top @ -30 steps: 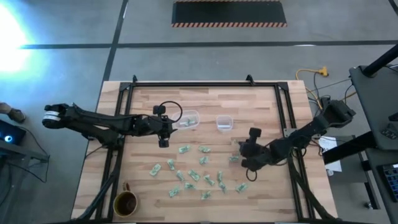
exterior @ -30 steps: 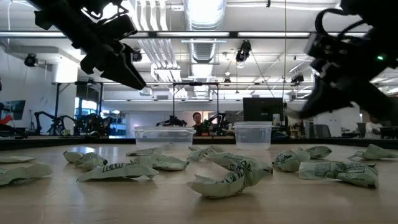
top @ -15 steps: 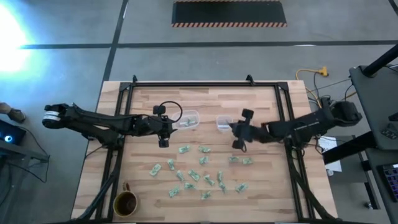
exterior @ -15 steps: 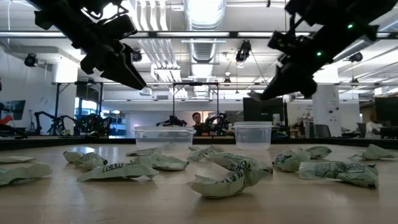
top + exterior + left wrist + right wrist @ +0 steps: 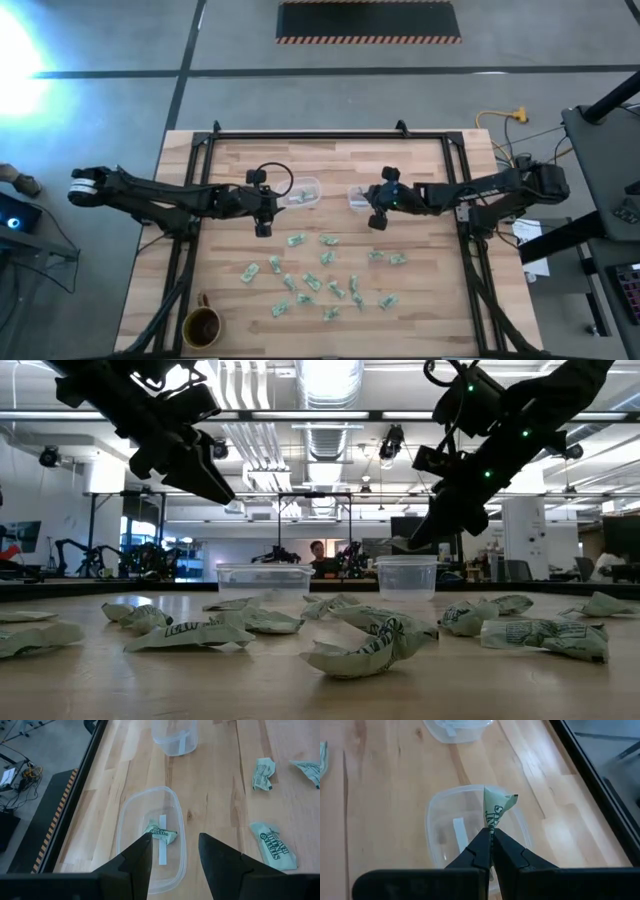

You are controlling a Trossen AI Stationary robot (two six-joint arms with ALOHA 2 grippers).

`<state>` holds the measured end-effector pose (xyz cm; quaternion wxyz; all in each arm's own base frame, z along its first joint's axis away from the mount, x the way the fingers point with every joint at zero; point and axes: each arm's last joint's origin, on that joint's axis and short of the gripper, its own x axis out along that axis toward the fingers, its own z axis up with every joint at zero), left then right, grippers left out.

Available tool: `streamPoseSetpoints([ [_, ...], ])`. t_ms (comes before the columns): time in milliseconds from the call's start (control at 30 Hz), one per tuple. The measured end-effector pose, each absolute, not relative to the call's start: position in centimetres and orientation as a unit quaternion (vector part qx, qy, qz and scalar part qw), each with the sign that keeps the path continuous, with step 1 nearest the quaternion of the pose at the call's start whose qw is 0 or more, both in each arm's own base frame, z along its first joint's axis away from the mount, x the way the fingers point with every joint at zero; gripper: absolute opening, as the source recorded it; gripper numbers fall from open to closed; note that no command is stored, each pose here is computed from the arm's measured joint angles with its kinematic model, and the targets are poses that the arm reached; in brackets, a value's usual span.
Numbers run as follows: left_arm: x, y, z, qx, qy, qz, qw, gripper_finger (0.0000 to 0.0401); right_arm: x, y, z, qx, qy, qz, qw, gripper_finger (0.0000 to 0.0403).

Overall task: Pick and place Stevia / Truvia into bins
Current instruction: Put the stevia packet into the transparent square container, then put the stevia packet into the transparent oval container

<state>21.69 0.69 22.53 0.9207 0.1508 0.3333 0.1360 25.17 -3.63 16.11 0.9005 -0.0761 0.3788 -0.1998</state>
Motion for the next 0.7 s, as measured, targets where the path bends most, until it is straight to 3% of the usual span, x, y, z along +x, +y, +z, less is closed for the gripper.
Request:
streamPoseSetpoints([
  [200,21.7,0.7,22.5,0.151,0.333,0.136,0.921,0.0144,25.6,-3.7,16.0,-0.075,0.365,-0.201,0.906,0.0022],
  [500,21.7,0.7,22.5,0.150,0.334,0.135,0.921,0.0144,25.5,-3.7,16.5,-0.080,0.357,-0.204,0.908,0.0110],
  [700,21.4,0.2,22.0,0.108,0.357,0.058,0.926,0.0144,25.1,-2.9,17.9,-0.101,0.334,-0.187,0.918,0.0139],
])
